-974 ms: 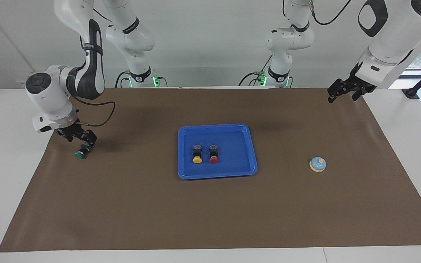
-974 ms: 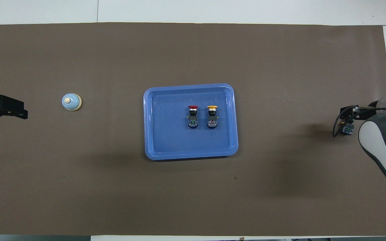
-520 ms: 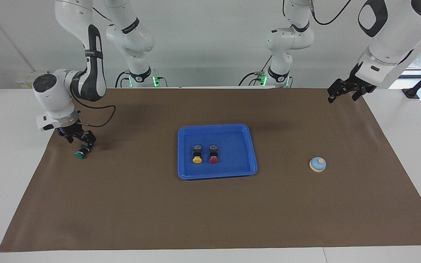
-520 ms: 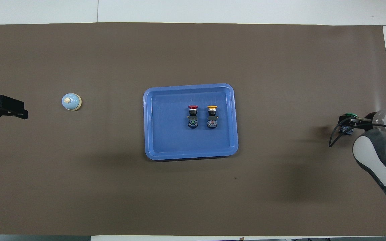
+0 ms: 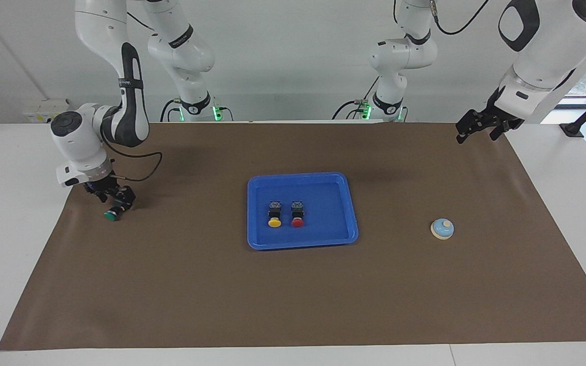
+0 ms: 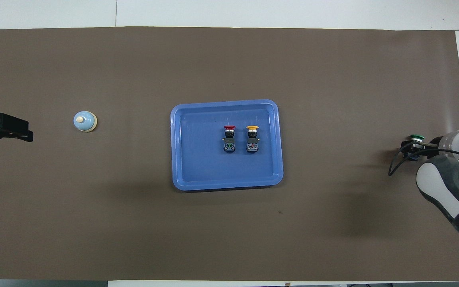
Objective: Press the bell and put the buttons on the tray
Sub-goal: 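Grasp the green-capped button with the right gripper and lift it, then carry the green button into the tray beside the red one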
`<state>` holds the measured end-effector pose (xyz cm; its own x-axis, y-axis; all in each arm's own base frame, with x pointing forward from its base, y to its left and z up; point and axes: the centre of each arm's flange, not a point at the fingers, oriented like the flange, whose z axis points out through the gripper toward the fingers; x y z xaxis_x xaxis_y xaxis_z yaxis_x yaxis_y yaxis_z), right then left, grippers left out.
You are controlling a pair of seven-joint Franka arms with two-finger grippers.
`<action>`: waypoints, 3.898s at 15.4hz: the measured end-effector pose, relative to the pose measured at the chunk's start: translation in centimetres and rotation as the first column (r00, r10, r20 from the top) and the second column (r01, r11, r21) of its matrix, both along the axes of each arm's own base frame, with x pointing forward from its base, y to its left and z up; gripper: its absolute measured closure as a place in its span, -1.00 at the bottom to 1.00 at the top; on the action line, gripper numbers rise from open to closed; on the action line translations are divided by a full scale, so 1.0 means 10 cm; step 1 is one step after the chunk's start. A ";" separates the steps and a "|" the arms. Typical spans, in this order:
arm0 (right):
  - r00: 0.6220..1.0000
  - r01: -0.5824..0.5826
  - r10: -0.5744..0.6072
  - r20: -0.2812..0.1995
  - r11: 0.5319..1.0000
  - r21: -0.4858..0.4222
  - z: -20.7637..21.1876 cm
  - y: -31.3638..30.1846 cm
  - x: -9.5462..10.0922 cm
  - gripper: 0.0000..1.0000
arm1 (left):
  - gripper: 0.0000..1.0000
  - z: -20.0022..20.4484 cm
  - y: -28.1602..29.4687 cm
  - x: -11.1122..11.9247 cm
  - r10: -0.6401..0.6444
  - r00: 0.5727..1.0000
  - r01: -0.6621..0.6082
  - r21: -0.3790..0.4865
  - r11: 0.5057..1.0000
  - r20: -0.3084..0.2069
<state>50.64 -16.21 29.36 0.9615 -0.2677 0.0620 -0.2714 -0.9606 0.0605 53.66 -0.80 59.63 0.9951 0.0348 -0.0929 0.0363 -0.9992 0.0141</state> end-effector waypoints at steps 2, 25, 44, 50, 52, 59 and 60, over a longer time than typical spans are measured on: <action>1.000 0.000 0.000 0.000 1.000 0.000 0.00 0.00 0.00 -0.52 | -1.00 0.00 0.00 0.00 0.000 1.000 0.000 0.000 1.000 0.000; 0.999 -0.046 0.045 0.009 0.992 0.118 1.43 3.59 0.69 0.19 | -1.00 0.00 0.00 0.00 0.000 1.000 0.000 0.000 1.000 0.000; 0.964 -0.263 0.263 0.022 0.947 0.182 0.47 6.12 0.35 0.19 | -1.00 0.00 0.00 0.00 0.000 1.000 0.000 0.000 1.000 0.000; 0.960 -0.279 0.278 0.030 0.944 0.175 0.13 6.10 0.19 0.19 | -1.00 0.00 0.00 0.00 0.000 1.000 0.000 0.000 1.000 0.000; 0.959 -0.282 0.281 0.031 0.943 0.176 0.14 6.12 0.18 0.18 | -1.00 0.00 0.00 0.00 0.000 1.000 0.000 0.000 1.000 0.000; 0.974 -0.218 0.224 -0.016 0.963 0.160 0.44 6.19 0.17 -1.00 | -1.00 0.00 0.00 0.00 0.000 1.000 0.000 0.000 1.000 0.000; 0.976 -0.211 0.218 -0.030 0.966 0.152 0.54 6.17 0.20 -1.00 | -1.00 0.00 0.00 0.00 0.000 1.000 0.000 0.000 1.000 0.000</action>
<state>52.60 45.46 34.71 0.9983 -0.0579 -0.0078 -0.0583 -0.9952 -0.0780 53.66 -0.80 59.63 0.9951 0.0348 -0.0929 0.0363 -0.9992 0.0141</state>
